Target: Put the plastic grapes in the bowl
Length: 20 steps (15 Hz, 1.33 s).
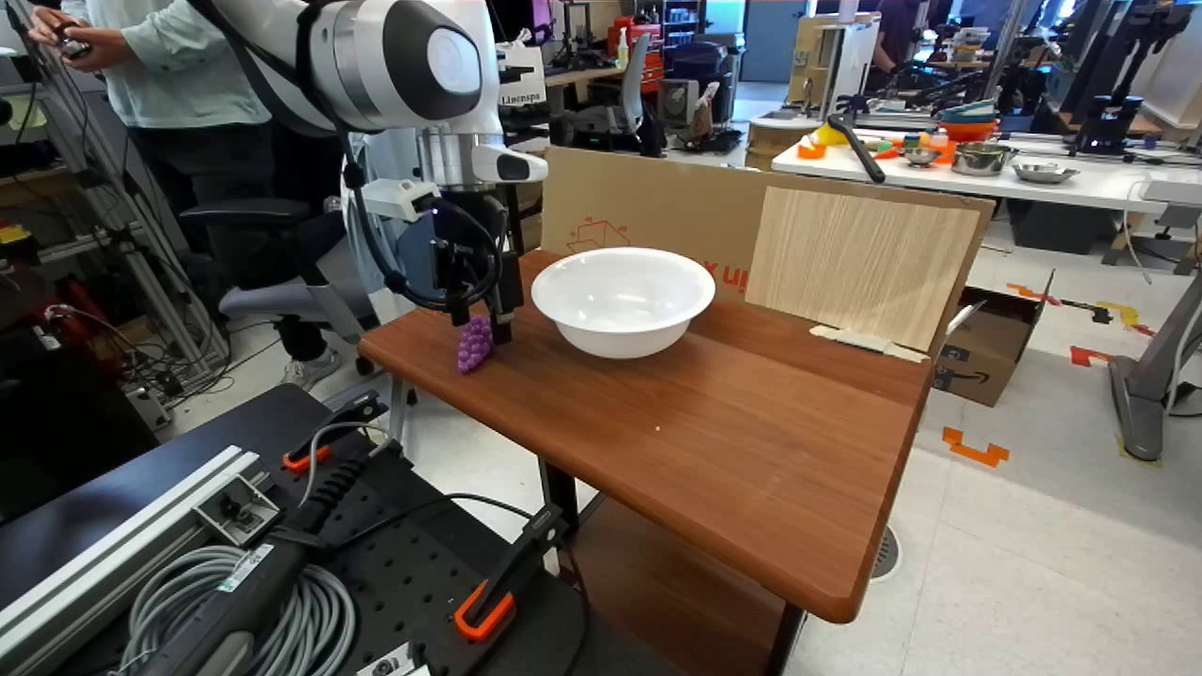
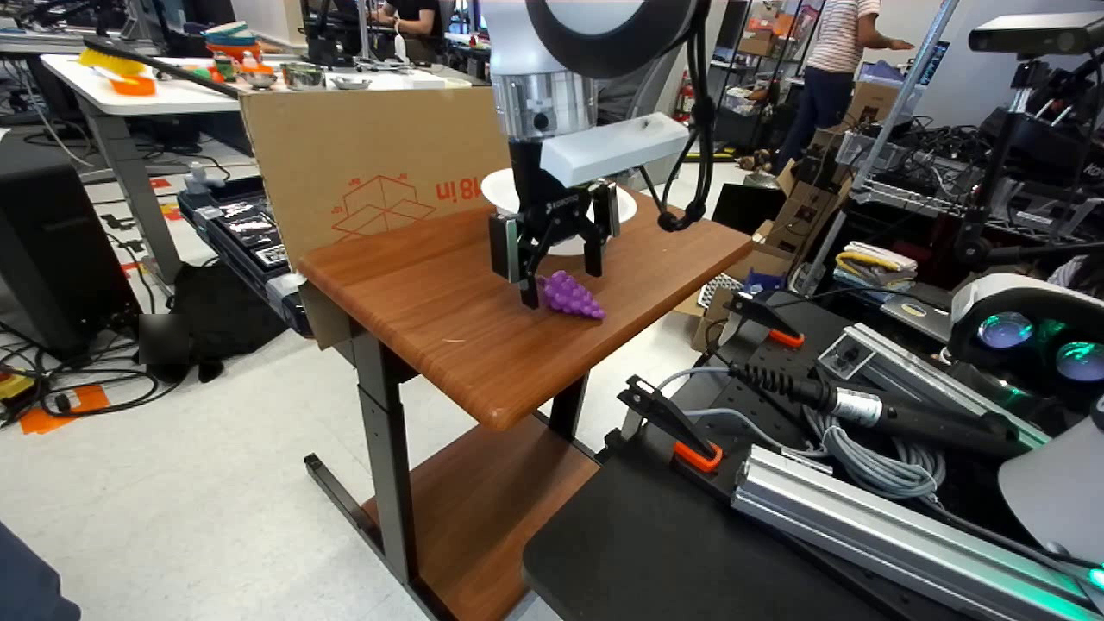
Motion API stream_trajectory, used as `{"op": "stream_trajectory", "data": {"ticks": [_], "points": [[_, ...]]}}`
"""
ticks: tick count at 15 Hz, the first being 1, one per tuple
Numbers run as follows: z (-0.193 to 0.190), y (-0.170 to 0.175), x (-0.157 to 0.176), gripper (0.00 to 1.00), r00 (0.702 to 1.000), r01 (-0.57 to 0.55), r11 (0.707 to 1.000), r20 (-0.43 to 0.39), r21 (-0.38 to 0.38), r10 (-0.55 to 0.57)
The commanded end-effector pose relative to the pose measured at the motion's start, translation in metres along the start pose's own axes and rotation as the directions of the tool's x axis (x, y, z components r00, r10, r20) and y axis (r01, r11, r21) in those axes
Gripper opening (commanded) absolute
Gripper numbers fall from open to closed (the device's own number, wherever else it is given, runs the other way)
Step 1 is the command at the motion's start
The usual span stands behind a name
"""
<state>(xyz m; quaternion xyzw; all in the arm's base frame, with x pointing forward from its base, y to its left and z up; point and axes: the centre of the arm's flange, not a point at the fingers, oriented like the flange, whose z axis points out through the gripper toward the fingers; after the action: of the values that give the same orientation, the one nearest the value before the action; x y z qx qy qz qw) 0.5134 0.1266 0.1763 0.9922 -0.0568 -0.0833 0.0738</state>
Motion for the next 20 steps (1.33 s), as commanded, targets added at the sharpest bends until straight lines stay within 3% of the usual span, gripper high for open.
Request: {"op": "stream_trajectory", "data": {"ticks": [1,6,8,12,15,20], "points": [[0.002,-0.012,0.010,0.74,1.000,-0.001,1.000,0.019,-0.016,0.001],[0.000,-0.006,0.010,0.35,0.999,-0.020,1.000,0.027,0.004,0.020],[-0.018,-0.004,0.000,0.20,1.000,-0.026,0.999,0.011,0.018,0.026],[-0.076,0.021,-0.028,0.19,1.000,-0.026,0.997,0.012,0.068,0.025],[-0.107,0.067,-0.038,0.19,0.992,-0.126,0.984,0.013,0.130,0.125],[-0.107,0.164,0.009,0.19,0.924,-0.380,0.908,0.016,0.175,0.383]]}}
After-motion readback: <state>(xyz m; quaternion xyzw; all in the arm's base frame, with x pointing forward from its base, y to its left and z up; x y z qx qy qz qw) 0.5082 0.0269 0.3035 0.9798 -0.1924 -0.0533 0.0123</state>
